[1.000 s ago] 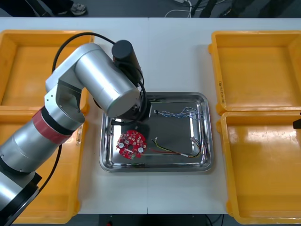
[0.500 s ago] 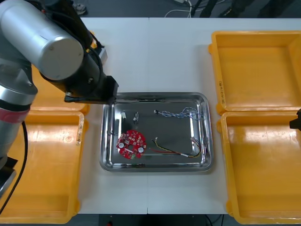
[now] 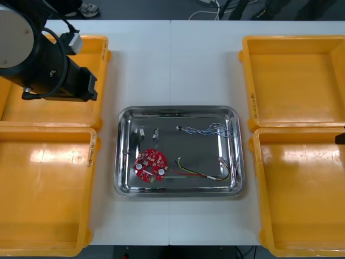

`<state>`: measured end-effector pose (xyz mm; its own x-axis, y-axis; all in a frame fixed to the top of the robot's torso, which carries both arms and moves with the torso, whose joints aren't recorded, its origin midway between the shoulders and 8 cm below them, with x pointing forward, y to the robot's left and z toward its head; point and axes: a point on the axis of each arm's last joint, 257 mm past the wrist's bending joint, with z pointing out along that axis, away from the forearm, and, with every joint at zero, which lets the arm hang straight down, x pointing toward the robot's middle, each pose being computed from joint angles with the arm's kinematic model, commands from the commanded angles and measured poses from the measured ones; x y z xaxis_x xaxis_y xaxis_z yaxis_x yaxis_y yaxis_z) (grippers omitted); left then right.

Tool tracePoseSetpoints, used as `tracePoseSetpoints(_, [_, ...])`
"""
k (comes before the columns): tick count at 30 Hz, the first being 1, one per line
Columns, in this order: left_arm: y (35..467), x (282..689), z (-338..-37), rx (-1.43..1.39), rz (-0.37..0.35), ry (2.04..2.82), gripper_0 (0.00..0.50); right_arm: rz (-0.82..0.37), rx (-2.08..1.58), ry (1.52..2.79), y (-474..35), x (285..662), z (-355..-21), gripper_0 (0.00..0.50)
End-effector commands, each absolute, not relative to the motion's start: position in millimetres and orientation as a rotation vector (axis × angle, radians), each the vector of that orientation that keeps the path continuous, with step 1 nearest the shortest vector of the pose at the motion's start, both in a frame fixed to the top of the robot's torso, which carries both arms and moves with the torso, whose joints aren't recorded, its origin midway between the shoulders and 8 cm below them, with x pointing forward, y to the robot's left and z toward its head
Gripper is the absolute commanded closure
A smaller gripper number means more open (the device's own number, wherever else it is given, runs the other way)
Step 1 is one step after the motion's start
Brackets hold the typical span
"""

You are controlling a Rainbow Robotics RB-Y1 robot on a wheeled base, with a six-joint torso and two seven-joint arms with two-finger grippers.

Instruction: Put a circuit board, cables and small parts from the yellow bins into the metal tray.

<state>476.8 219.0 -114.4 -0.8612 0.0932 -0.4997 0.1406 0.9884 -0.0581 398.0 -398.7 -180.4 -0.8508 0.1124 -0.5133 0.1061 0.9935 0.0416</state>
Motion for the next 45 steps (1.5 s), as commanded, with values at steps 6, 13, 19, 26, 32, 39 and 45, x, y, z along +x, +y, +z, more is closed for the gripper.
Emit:
tracePoseSetpoints(6, [305.9,457.6,-111.0,0.199,0.012,2.585,0.000,0.005,0.157,2.586,-414.1,397.2,-175.4,0.000])
tracePoseSetpoints(13, [340.6,442.4,-118.6,0.176,0.052,2.596,0.000,0.029,0.144,2.638,-410.9,390.9,-189.2,0.000])
tracePoseSetpoints(19, [365.2,428.7,-126.5,0.207,0.093,2.603,0.000,0.040,0.119,2.651,-403.6,390.5,-193.2,0.000])
tracePoseSetpoints(26, [372.6,414.5,-132.7,0.205,0.114,2.603,0.000,0.053,0.056,2.662,-392.5,391.9,-196.1,0.000])
tracePoseSetpoints(32, [373.6,401.3,-136.0,0.223,0.140,2.593,0.000,0.057,0.002,2.671,-386.3,391.5,-198.8,0.000])
tracePoseSetpoints(39, [373.2,389.1,-140.0,0.239,0.151,2.592,0.000,0.056,-0.038,2.675,-383.4,391.3,-199.6,0.000])
tracePoseSetpoints(45, [377.0,377.5,-145.8,0.227,0.161,2.601,0.000,0.054,-0.027,2.672,-384.2,391.7,-198.8,0.000])
